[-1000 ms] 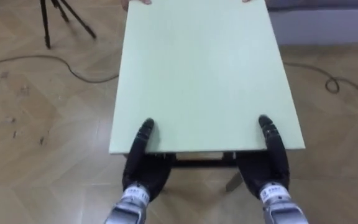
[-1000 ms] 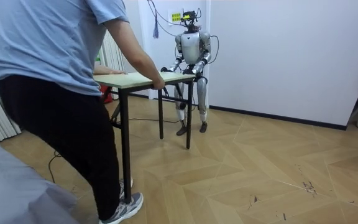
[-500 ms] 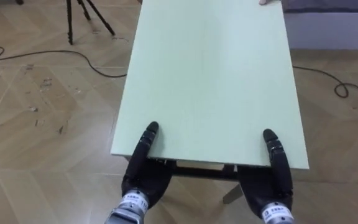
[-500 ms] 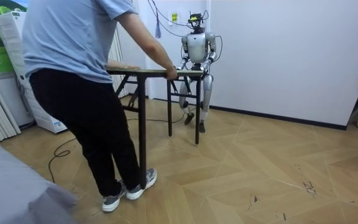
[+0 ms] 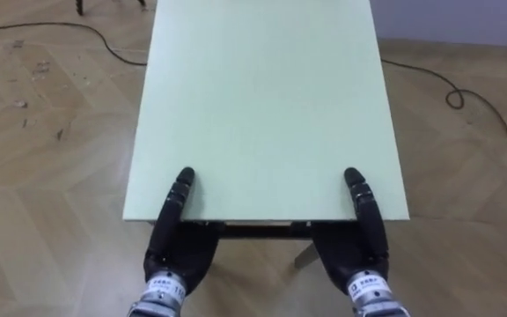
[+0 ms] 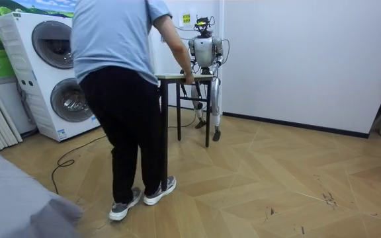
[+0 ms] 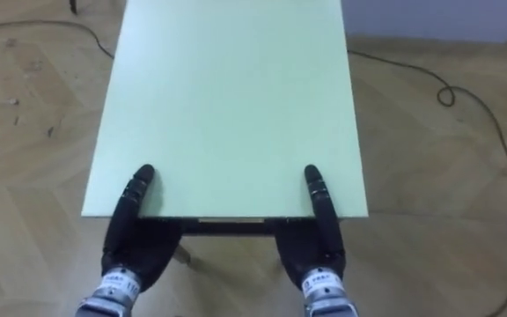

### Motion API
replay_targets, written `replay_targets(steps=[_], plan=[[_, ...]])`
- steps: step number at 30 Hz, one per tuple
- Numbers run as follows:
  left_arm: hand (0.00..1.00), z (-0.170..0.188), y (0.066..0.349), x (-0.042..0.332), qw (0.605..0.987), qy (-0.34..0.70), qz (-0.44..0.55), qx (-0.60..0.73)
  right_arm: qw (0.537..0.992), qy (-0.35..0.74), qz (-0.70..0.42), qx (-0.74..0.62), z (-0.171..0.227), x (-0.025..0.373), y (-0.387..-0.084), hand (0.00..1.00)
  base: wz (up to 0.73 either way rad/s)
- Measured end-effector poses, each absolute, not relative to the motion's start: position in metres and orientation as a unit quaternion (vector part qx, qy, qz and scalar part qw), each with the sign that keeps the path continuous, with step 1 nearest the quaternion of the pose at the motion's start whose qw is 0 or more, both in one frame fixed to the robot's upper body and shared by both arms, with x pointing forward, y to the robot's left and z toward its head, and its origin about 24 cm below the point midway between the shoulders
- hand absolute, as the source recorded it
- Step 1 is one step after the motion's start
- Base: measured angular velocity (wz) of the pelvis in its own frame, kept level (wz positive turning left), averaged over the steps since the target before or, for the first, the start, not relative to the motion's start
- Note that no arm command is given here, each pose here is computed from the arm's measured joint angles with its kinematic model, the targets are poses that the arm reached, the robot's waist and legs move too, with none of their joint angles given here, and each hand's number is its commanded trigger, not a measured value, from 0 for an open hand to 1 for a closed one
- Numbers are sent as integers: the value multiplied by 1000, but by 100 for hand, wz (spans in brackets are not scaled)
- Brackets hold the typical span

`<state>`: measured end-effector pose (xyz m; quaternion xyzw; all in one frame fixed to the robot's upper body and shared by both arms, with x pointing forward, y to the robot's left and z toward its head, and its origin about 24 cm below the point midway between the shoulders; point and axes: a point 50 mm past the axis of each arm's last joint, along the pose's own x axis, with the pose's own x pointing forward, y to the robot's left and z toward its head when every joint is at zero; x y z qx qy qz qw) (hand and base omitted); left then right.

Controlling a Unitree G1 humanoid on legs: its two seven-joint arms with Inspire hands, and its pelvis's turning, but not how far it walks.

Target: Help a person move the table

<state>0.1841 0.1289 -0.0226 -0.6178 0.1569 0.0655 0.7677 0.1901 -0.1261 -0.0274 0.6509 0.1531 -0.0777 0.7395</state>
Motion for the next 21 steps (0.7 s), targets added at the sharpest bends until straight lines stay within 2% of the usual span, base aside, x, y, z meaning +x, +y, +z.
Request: replay_targets(steps=[10, 16, 21], plan=[[100, -27, 127, 177, 774, 166, 68, -607, 730, 164, -87, 658, -38, 183, -127, 100, 7], [100, -32, 124, 170, 753, 169, 93, -629, 748, 173, -83, 636, -33, 183, -131, 100, -35], [100, -33, 124, 169, 753, 173, 94, -628, 748, 173, -87, 635, -34, 181, -131, 100, 30]])
